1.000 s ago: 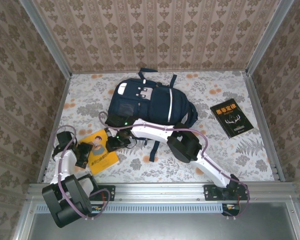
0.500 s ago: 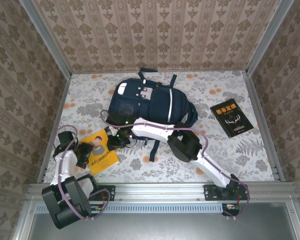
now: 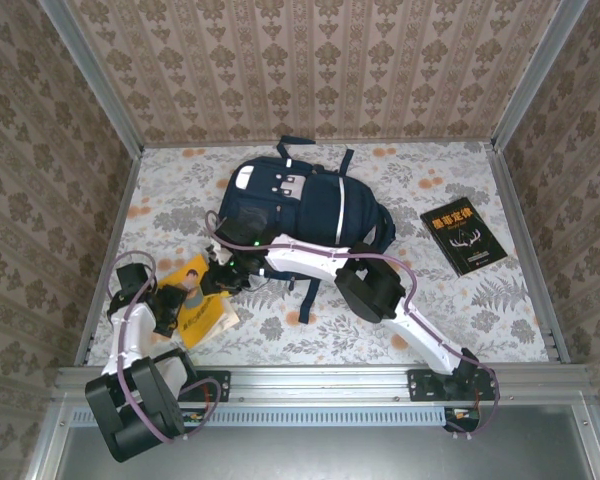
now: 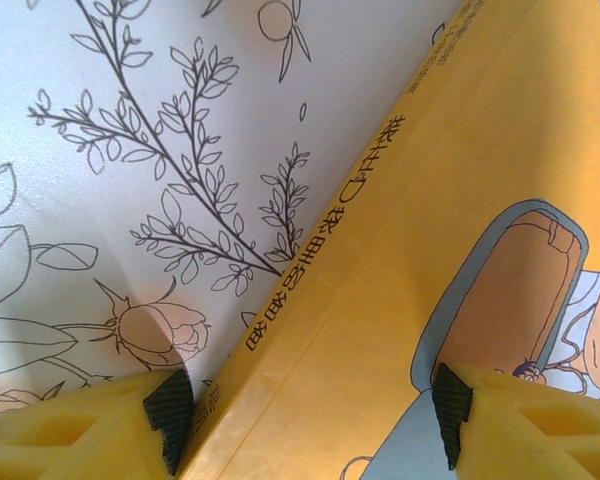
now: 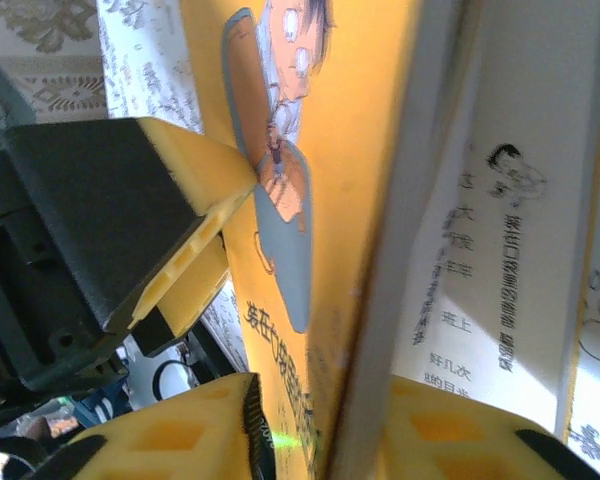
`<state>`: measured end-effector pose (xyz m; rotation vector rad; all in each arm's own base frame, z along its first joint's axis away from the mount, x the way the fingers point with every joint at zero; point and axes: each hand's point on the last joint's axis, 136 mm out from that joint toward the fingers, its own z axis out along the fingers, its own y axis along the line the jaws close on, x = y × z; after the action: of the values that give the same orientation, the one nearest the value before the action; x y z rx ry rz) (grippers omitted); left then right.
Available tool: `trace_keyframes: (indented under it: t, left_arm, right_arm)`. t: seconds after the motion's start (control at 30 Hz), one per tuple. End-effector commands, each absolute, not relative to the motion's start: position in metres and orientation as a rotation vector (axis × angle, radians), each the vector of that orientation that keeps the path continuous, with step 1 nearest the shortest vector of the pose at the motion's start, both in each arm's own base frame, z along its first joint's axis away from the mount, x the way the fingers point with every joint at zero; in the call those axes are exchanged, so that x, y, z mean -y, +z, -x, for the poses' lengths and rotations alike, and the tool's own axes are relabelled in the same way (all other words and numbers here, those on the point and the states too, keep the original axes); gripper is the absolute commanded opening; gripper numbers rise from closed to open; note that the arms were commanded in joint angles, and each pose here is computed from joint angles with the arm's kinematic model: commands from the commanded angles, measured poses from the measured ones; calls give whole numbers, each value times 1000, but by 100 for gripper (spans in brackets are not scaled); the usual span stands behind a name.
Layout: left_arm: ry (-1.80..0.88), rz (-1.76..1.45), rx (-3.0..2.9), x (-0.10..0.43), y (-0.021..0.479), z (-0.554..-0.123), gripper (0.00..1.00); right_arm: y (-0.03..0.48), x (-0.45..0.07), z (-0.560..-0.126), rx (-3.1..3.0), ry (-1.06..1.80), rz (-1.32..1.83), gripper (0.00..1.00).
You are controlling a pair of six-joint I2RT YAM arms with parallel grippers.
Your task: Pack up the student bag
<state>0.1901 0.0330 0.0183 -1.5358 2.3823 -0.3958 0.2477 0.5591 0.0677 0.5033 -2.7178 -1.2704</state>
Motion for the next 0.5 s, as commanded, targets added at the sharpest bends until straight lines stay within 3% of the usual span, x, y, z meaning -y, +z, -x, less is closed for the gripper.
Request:
trace_keyframes:
  t: [0.0, 0.2, 0.47]
  left_arm:
    - [-735, 1462, -2437, 13, 18, -196, 69]
    - [-621, 1366, -2424, -1, 54, -201, 72]
    - [-412, 1302, -2382, -25, 103, -204, 74]
  right_arm:
    - [62, -555, -247, 2777, -1189, -526, 26]
    - [80, -531, -258, 2849, -1189, -565, 1]
    - [88, -491, -239, 2884, -1079, -881, 0]
